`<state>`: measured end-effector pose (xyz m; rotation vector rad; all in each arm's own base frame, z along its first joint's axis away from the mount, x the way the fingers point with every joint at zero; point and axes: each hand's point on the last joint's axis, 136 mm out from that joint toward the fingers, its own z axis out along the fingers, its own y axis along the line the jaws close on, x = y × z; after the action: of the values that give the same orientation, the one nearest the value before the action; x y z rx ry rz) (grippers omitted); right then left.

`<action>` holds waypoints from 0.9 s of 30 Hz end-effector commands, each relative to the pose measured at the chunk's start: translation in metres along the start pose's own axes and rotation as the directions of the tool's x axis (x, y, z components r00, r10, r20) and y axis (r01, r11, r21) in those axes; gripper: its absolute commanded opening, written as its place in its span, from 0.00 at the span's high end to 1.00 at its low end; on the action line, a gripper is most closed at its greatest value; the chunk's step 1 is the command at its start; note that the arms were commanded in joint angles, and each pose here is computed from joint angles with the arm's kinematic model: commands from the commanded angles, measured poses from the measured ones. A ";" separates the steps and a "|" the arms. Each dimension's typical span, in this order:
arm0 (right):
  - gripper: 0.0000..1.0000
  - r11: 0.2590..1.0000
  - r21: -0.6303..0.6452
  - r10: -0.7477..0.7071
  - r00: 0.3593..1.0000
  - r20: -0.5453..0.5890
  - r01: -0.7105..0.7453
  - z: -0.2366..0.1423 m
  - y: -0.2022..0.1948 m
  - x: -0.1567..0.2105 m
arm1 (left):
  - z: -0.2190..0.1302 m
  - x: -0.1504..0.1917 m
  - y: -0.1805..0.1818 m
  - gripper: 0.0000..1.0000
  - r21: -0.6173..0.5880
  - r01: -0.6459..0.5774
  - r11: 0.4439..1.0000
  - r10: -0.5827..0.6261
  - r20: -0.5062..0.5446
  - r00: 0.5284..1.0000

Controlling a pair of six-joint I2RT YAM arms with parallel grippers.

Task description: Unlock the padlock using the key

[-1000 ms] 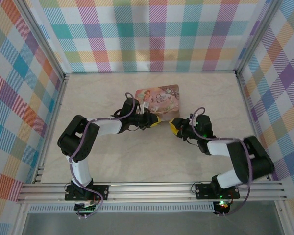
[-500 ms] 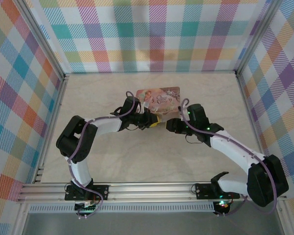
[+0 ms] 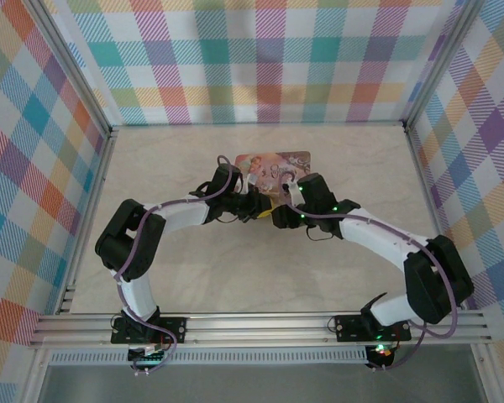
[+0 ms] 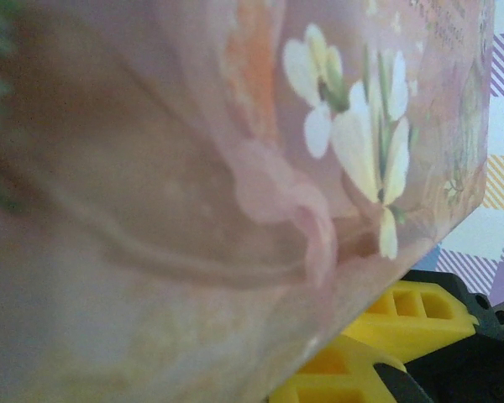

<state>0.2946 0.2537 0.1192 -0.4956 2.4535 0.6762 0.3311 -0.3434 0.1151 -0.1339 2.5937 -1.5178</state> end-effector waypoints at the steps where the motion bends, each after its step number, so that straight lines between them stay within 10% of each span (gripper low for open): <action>1: 0.55 0.997 0.034 -0.072 0.997 0.001 0.072 0.002 0.003 -0.009 | -0.009 0.003 -0.038 0.91 0.084 -0.057 0.995 0.059 -0.020 0.998; 18: 0.57 0.971 0.146 -0.181 0.981 -0.069 0.190 0.021 0.000 -0.012 | -0.010 0.003 -0.042 0.91 0.099 -0.062 0.993 0.064 -0.026 0.998; 27: 1.00 0.964 0.145 -0.213 0.975 -0.069 0.221 0.026 0.002 -0.017 | -0.010 0.004 -0.041 0.91 0.101 -0.060 0.993 0.063 -0.027 0.998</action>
<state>0.3060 0.2664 0.1020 -0.7146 2.4650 0.3979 0.3316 -0.3436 0.1158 -0.1359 2.5944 -1.5139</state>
